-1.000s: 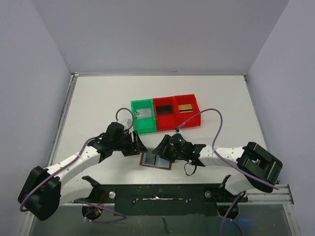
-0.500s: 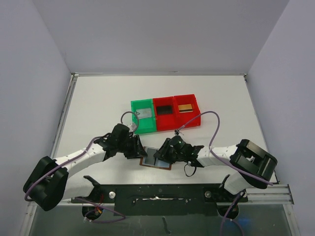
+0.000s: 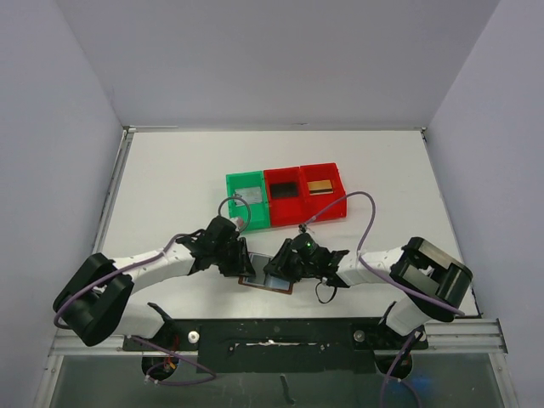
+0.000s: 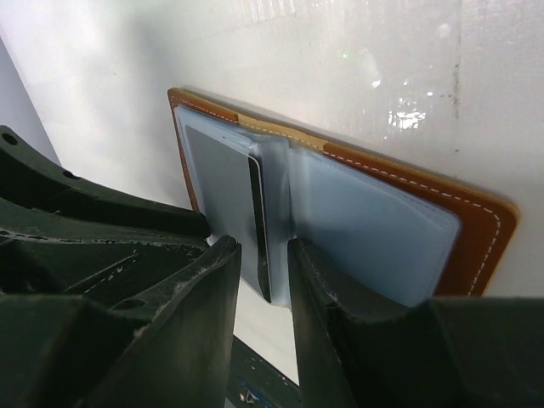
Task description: Take the credit cards out of the card holder
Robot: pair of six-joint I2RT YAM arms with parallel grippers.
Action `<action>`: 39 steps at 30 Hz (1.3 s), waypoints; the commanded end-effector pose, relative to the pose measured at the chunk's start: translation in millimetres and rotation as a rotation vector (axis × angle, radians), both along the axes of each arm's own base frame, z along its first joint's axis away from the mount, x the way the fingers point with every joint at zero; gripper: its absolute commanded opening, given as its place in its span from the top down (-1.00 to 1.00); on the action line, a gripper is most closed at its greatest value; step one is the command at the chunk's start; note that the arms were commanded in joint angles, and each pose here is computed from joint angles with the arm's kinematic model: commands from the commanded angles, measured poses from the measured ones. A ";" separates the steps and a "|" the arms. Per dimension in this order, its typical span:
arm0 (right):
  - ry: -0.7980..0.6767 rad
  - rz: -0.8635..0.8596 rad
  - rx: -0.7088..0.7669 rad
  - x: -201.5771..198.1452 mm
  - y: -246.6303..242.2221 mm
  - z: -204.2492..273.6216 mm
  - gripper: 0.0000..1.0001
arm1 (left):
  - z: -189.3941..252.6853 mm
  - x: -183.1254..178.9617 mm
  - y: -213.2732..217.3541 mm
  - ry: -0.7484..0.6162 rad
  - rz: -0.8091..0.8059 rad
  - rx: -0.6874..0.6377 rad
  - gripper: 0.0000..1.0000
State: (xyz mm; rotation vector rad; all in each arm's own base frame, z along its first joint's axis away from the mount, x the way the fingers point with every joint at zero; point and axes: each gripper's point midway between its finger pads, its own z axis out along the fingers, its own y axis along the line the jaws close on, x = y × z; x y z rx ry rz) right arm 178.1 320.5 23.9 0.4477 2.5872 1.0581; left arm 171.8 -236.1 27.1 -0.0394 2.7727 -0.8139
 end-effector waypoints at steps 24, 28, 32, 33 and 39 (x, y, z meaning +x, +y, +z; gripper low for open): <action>-0.017 0.025 -0.100 6.9 -6.5 -2.2 0.36 | 2.3 5.2 -5.5 -0.065 -0.044 0.058 0.49; -0.017 0.039 -0.101 6.9 -3.6 -1.9 0.37 | 1.5 3.4 -3.5 -0.063 -0.042 0.062 0.63; -0.027 0.054 -0.099 8.4 -0.3 0.5 0.37 | 4.3 2.3 -5.0 -0.066 -0.050 0.054 0.69; -0.034 0.059 -0.099 9.5 1.0 2.1 0.37 | 4.2 2.2 -5.0 -0.066 -0.053 0.055 0.70; -0.062 0.079 -0.318 15.1 -3.5 1.5 0.39 | 3.5 1.2 -4.7 -0.065 -0.055 0.062 0.73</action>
